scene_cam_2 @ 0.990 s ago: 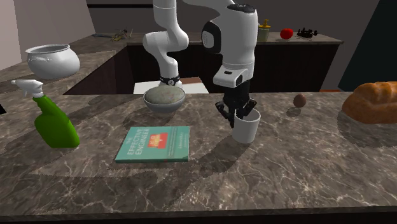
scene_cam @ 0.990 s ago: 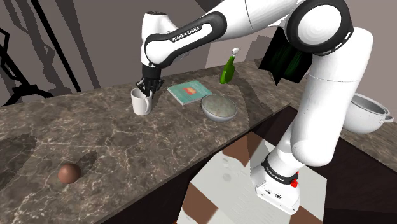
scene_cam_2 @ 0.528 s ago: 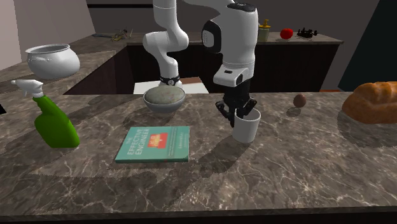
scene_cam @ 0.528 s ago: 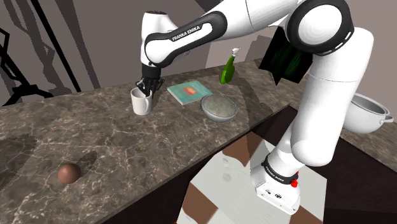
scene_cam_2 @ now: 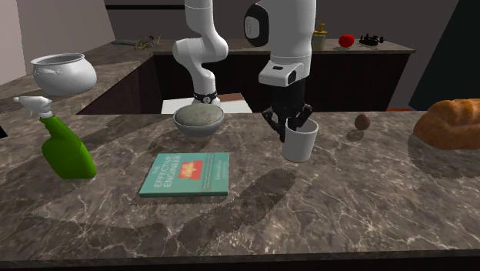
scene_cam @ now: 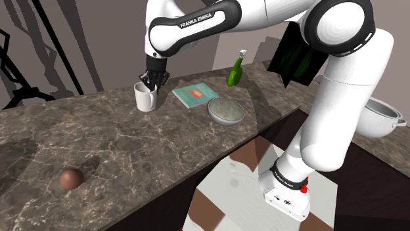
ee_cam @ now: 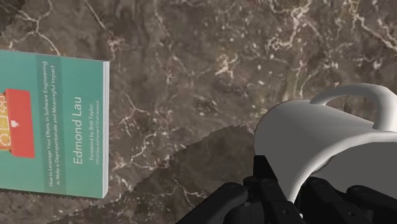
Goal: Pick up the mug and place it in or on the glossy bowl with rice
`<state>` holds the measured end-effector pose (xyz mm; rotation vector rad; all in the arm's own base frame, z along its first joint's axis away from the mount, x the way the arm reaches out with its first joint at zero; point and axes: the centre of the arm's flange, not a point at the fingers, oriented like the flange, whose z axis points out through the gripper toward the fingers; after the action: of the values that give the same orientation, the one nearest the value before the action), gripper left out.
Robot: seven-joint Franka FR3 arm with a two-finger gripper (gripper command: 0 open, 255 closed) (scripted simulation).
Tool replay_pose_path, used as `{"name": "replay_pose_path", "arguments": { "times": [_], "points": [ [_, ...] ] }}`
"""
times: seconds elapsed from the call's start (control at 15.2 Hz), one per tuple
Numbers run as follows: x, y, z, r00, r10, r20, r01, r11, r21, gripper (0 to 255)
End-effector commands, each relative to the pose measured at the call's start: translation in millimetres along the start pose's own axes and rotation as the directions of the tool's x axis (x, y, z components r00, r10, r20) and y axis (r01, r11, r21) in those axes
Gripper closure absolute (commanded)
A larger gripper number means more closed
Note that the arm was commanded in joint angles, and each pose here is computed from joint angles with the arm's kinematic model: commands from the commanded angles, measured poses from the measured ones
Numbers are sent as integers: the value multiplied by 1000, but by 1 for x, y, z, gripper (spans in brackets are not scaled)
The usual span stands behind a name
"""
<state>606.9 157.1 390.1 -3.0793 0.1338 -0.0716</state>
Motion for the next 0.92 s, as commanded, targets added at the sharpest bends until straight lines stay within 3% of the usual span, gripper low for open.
{"name": "replay_pose_path", "arguments": {
  "times": [0.0, 0.86],
  "points": [
    [0, -1, -10, 1000, 0, 0, 0, 1000, 0, 255],
    [3, -5, -78, 1000, 0, 0, 0, 1000, 0, 255]
  ]
}}
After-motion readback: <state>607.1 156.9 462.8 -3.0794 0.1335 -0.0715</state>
